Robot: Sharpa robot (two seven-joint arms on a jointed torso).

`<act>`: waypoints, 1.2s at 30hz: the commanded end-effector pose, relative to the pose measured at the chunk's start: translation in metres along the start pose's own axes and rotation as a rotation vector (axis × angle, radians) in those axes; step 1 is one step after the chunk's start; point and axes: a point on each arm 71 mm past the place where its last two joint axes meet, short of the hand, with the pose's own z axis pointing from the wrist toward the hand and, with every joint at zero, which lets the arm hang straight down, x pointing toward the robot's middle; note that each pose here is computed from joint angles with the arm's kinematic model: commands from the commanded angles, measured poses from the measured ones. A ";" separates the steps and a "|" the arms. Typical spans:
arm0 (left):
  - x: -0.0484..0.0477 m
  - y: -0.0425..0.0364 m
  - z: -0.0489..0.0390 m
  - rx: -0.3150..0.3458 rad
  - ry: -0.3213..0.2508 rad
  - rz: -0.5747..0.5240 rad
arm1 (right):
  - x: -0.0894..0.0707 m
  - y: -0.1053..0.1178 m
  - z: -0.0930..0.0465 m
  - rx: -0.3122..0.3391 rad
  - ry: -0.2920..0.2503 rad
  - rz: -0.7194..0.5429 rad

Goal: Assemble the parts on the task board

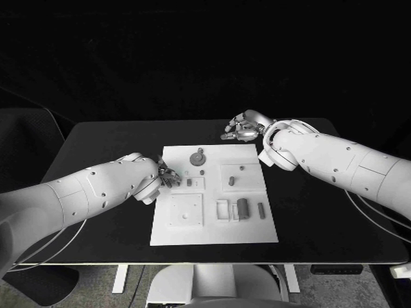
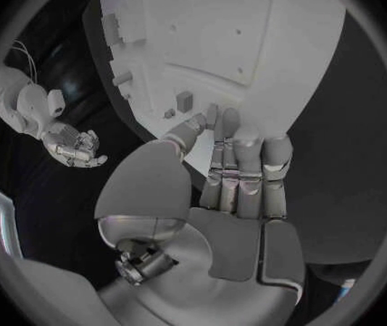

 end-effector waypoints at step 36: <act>0.0031 -0.0050 0.0014 0.033 -0.003 0.064 | 0.001 0.001 -0.001 -0.009 0.016 0.001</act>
